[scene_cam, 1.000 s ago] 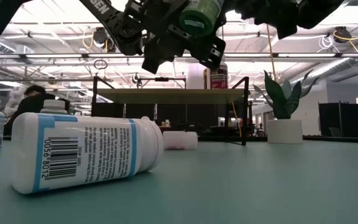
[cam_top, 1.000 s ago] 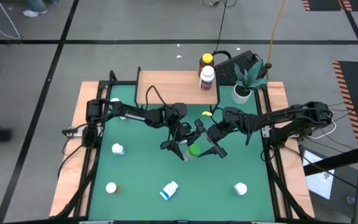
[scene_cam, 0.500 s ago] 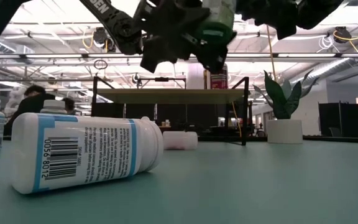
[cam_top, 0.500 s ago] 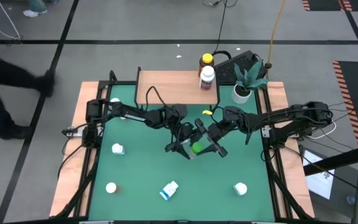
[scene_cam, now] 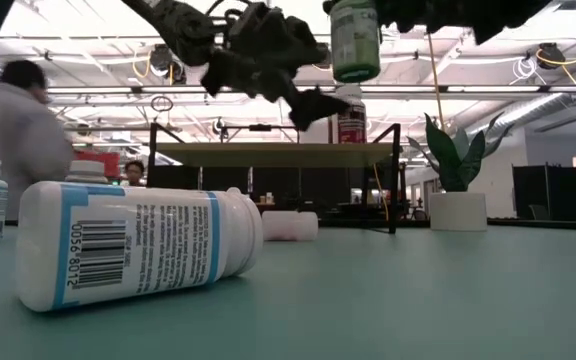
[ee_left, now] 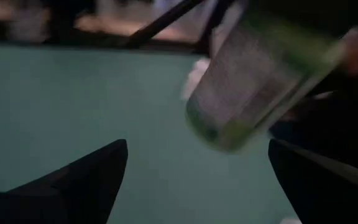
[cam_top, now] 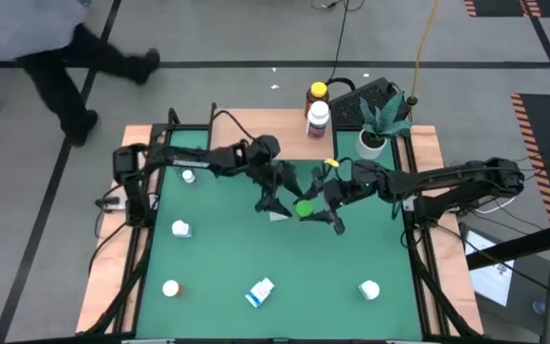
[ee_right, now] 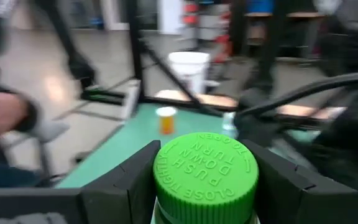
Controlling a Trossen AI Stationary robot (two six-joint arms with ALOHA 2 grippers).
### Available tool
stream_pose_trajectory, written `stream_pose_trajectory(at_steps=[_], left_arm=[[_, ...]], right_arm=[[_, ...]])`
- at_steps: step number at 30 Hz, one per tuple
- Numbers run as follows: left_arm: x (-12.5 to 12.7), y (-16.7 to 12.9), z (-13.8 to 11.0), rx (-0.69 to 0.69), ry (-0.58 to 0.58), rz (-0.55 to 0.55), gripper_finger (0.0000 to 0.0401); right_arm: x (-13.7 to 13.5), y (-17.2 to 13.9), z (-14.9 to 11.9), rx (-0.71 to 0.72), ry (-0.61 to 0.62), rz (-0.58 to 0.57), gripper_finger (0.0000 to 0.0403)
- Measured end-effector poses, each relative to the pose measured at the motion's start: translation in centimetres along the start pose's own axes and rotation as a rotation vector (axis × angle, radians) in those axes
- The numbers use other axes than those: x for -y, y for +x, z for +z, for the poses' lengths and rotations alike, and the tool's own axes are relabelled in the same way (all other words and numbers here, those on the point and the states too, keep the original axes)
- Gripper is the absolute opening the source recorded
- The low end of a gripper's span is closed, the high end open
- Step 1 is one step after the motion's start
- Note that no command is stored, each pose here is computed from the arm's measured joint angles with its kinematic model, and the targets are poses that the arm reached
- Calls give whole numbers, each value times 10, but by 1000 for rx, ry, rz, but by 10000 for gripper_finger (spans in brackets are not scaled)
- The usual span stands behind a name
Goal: Pick and place medicine bottles onto shelf by color
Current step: Put the small green pill bottle on the shelf
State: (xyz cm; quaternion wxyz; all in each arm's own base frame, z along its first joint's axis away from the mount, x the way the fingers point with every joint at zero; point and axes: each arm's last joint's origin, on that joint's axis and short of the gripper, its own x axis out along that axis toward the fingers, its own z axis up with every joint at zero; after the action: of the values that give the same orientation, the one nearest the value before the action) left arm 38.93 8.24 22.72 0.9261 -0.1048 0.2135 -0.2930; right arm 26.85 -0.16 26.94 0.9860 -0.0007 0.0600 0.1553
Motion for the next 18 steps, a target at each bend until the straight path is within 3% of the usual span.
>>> stream_pose_trajectory(at_steps=[6,12,14,18], left_arm=[[16,-26,7,-142,-61,411,390],[45,-63,22,-199,-123,819,390],[57,-70,25,-177,-113,889,390],[77,-81,28,-113,-78,955,390]], right_arm=[[1,-14,11,3,-43,-347,200],[25,-33,18,-12,-138,-816,202],[37,-40,17,-37,-145,-877,202],[59,-44,7,-78,-119,-847,201]])
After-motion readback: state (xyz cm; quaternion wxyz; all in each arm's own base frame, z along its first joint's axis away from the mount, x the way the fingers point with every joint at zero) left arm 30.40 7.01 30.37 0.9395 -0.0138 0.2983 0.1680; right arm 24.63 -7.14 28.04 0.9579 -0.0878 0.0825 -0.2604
